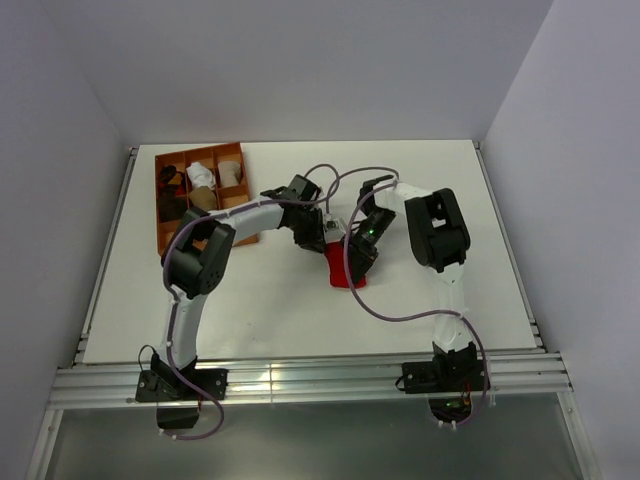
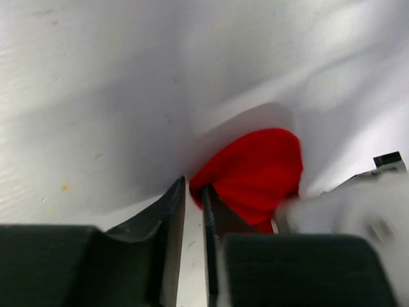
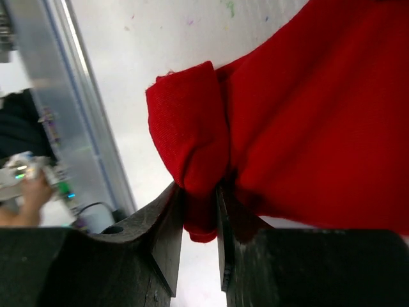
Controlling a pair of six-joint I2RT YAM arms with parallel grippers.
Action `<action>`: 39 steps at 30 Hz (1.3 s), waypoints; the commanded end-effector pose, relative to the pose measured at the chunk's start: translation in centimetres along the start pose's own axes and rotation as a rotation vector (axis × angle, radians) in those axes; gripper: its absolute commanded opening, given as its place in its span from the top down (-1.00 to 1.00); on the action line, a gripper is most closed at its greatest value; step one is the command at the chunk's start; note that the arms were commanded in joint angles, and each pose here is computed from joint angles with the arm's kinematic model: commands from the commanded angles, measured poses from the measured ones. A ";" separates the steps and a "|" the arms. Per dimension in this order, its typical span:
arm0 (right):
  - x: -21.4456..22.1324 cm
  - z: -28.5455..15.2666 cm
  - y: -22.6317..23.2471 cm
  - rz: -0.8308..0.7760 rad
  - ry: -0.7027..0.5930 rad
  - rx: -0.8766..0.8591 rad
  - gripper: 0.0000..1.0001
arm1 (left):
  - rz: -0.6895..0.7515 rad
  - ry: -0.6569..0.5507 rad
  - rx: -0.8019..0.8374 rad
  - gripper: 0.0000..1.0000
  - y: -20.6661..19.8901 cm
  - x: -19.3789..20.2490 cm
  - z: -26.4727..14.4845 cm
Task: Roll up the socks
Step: Roll the sock at the center of the board.
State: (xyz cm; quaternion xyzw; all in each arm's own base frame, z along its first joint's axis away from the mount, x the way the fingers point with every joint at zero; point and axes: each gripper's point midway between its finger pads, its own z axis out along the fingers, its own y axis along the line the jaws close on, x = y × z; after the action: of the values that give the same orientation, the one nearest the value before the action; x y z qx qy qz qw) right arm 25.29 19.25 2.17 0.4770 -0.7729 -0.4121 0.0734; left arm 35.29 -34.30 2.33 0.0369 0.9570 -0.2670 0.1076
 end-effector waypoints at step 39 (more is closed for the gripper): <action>3.2 0.3 -1.6 0.188 0.174 -0.031 0.51 | 0.545 -0.181 0.374 0.18 -7.5 8.6 -2.0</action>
State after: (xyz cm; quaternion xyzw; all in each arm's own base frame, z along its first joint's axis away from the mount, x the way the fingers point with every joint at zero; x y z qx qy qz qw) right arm 23.83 18.60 2.01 0.4043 -0.7947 -0.4183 0.1733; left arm 25.90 -39.72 5.38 0.2714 0.8479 -0.3813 0.2489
